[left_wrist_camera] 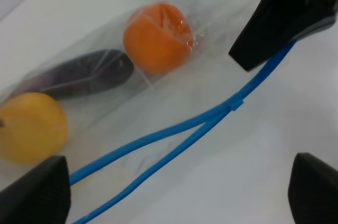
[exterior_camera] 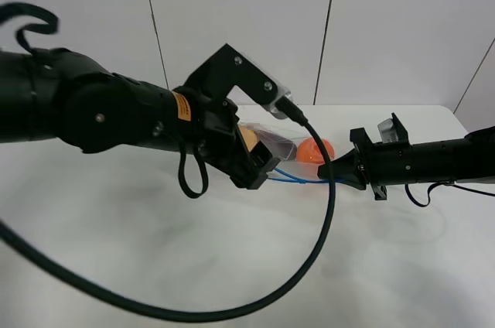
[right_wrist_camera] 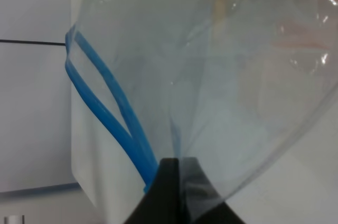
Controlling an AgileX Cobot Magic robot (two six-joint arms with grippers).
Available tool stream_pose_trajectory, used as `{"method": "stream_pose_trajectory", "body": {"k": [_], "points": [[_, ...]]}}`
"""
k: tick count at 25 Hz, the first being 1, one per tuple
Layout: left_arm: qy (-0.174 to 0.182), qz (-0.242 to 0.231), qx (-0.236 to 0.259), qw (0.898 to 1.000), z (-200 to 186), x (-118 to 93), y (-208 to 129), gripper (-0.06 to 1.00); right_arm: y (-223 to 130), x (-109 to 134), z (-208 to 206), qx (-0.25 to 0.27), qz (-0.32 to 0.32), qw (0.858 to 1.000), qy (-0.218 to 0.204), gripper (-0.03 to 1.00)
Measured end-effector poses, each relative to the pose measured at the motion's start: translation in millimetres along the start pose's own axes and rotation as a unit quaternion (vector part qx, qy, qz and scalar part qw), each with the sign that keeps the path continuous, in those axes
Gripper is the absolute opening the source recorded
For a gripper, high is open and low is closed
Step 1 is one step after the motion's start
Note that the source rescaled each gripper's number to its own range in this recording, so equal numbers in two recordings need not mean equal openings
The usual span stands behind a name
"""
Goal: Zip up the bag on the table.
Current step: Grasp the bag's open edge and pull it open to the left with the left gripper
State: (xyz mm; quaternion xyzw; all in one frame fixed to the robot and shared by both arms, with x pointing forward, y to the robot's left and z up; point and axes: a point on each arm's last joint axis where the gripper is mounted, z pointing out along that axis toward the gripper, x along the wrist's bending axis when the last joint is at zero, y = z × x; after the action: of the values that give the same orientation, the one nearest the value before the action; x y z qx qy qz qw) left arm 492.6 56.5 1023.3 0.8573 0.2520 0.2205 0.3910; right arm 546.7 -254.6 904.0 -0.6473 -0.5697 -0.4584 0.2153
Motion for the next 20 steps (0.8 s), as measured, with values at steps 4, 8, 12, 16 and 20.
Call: {"method": "stream_pose_trajectory", "body": {"k": [4,8,12,16,20], "points": [[-0.002,0.005,0.009,1.0,17.8,-1.9,-8.6,1.0,-0.2,0.5,0.0,0.001,0.0,1.0,0.002,0.0],[-0.011,0.022,0.021,0.999,32.2,-8.6,-14.0,1.0,-0.3,0.4,0.0,0.001,0.0,1.0,0.002,0.0],[-0.031,0.048,0.02,0.998,49.5,-27.0,-7.3,1.0,-0.4,0.5,0.0,0.002,0.003,1.0,0.003,0.0],[-0.041,0.059,0.011,0.997,63.6,-37.6,5.9,1.0,-1.6,0.0,0.0,0.009,0.003,1.0,0.0,0.0],[-0.043,0.06,0.012,0.997,73.6,-38.4,12.3,1.0,-2.8,-0.4,0.0,0.015,0.0,1.0,-0.002,0.0]]}}
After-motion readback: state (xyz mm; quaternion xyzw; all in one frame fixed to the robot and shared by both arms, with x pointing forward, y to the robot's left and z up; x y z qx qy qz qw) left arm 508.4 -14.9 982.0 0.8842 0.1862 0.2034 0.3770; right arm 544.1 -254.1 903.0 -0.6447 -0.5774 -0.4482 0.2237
